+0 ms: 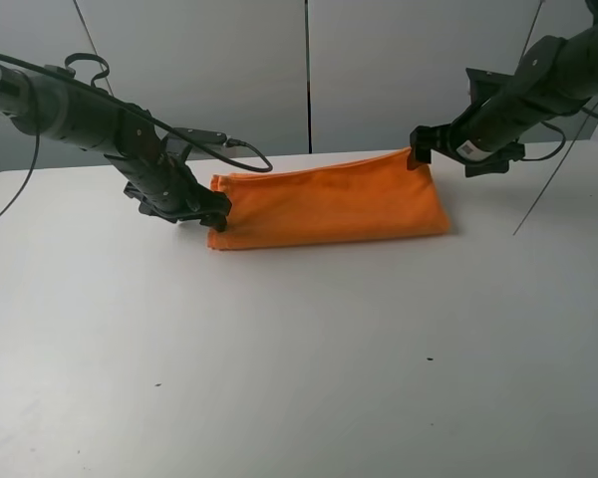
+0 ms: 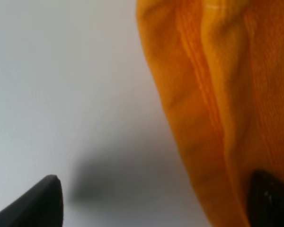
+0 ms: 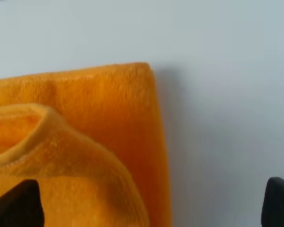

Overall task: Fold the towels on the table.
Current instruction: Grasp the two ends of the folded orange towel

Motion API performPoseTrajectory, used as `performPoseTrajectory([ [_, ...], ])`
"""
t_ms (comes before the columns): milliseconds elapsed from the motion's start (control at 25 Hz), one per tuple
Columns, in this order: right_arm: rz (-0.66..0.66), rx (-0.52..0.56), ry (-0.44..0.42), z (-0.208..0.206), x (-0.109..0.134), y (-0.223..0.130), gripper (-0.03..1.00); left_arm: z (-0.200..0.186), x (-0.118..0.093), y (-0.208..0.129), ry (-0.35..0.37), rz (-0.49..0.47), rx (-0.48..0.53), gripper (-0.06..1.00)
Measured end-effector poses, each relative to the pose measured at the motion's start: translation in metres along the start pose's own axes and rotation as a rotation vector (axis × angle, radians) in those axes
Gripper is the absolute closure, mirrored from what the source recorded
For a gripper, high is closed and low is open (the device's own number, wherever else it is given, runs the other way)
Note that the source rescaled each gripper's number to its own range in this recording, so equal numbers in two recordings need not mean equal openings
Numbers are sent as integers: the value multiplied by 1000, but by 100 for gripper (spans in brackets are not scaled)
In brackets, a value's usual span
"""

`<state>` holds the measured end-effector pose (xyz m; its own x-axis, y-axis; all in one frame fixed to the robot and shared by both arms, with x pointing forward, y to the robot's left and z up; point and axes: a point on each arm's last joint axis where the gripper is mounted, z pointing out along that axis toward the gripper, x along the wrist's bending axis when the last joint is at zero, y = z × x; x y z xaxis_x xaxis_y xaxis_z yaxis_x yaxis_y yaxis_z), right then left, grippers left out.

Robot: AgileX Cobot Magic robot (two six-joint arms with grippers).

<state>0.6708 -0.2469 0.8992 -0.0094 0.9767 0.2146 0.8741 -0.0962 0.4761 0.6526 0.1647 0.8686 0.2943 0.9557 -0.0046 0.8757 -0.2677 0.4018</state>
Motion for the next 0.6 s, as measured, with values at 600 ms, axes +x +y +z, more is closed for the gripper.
performPoseTrajectory([
  [600, -41, 204, 112, 19, 3, -25, -3, 0, 0, 0, -1, -2, 4, -5],
])
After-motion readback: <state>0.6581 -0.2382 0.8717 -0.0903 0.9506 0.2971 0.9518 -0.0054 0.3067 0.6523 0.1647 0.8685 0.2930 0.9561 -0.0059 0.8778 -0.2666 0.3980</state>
